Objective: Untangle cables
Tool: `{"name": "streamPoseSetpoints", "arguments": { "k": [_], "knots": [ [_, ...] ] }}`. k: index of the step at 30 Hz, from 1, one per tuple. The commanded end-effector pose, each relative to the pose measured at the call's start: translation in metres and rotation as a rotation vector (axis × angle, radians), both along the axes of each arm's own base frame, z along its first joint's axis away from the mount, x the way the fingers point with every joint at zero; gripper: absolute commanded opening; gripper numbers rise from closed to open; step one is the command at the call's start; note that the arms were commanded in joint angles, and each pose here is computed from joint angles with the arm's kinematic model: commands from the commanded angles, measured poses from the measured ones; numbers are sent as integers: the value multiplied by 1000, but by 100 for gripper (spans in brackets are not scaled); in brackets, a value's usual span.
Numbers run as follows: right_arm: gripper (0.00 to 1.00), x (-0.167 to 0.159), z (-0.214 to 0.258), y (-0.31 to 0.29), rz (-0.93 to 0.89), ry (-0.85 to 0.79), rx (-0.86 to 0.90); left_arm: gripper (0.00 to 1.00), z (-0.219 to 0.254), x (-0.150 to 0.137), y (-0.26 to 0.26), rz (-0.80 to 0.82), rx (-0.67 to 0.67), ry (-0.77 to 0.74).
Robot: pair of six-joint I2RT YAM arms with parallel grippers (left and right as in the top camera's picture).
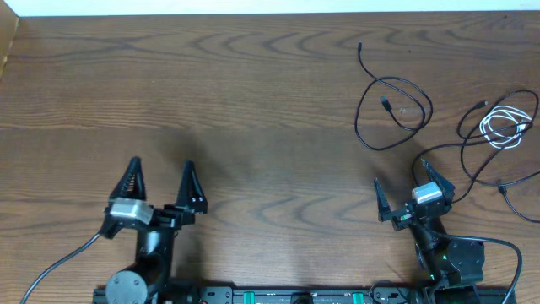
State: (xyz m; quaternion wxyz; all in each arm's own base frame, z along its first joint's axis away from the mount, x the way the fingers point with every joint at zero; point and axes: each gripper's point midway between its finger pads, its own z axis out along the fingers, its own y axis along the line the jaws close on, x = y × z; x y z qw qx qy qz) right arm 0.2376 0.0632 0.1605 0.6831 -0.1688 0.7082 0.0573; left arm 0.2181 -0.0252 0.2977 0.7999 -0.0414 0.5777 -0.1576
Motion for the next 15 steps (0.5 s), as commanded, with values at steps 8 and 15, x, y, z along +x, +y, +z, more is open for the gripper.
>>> {"name": "streamPoseSetpoints", "arguments": {
  "k": [8, 15],
  "knots": [
    [99, -1, 0, 2, 7, 3, 11, 98, -53, 16, -6, -17, 30, 42],
    [99, -1, 0, 2, 7, 3, 11, 98, -87, 24, -6, 4, 137, 173]
  ]
}}
